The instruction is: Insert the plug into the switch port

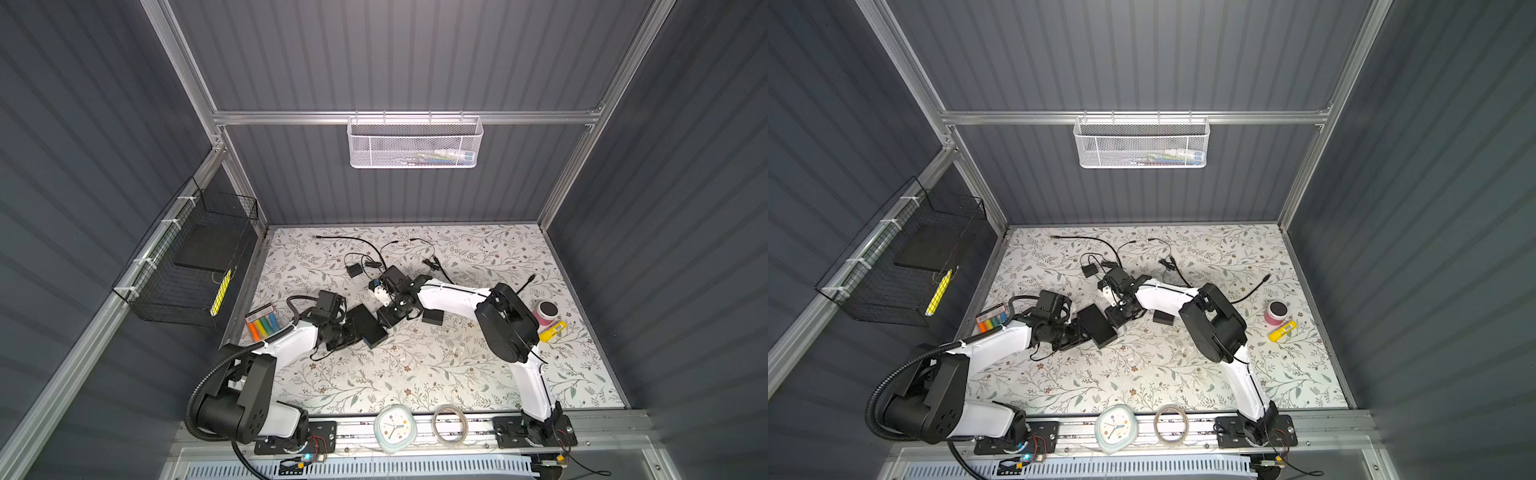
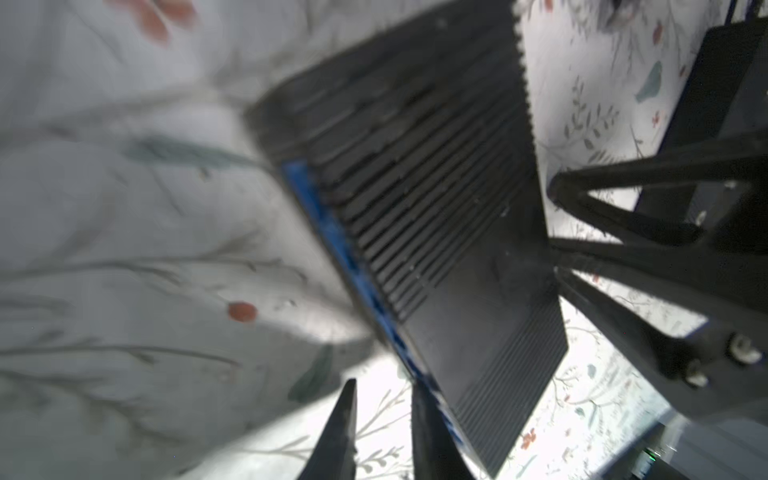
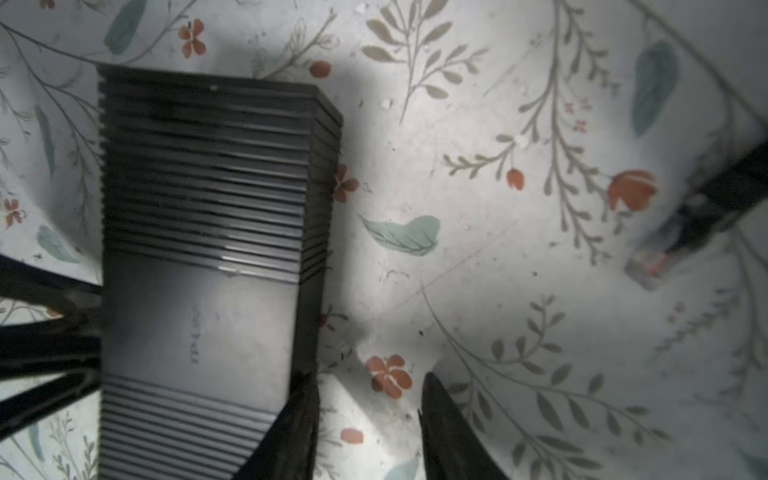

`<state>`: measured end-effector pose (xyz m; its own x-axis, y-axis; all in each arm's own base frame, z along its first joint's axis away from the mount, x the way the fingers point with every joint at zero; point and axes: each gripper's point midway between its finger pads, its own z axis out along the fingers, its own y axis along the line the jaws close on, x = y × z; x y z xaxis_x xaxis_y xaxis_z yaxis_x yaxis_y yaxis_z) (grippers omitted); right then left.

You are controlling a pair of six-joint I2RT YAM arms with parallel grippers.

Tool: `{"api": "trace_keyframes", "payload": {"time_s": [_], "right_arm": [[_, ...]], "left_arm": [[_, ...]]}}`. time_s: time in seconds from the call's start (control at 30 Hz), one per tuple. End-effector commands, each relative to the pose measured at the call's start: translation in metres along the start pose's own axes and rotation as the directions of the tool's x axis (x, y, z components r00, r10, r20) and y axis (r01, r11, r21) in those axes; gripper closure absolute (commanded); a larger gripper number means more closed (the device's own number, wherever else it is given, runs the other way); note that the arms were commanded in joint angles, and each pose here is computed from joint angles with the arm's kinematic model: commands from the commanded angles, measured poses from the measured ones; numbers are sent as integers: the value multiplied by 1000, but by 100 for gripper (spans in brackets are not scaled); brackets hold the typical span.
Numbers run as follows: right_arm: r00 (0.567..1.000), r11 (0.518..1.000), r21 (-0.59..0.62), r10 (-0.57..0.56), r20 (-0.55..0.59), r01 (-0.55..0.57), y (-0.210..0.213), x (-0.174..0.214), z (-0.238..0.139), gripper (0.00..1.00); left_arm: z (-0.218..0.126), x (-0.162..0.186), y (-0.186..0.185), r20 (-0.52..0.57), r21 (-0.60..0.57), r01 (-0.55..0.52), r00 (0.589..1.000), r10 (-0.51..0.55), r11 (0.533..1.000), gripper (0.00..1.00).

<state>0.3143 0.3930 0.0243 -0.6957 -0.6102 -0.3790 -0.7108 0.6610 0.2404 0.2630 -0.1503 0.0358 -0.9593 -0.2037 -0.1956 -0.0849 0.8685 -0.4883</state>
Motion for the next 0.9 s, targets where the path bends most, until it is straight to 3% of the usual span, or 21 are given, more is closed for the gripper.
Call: {"api": "trace_keyframes", "payload": {"time_s": [0.0,0.2,0.37,0.7,0.87], "right_arm": [[999,999,-22,26,35,-25,1,-8,-28,54],[970,975,93,185,155,-200,-64,-32,-62,45],[946,935,186,269,183,-302,-102,-52,-48,43],[912,886,234,360,198,-400,-123,-80,-21,48],[926,889,263,345,155,-376,-113,-77,-7,48]], "left_arm": [[-28,-42,-3,122,-30,-40,992,44,999,69],[-71,-82,2,251,-81,-45,966,64,996,52],[-78,-84,-1,269,-77,-47,961,66,996,50],[-100,-92,-1,354,-101,-58,931,91,993,43],[-97,-96,0,354,-89,-57,932,85,994,38]]}}
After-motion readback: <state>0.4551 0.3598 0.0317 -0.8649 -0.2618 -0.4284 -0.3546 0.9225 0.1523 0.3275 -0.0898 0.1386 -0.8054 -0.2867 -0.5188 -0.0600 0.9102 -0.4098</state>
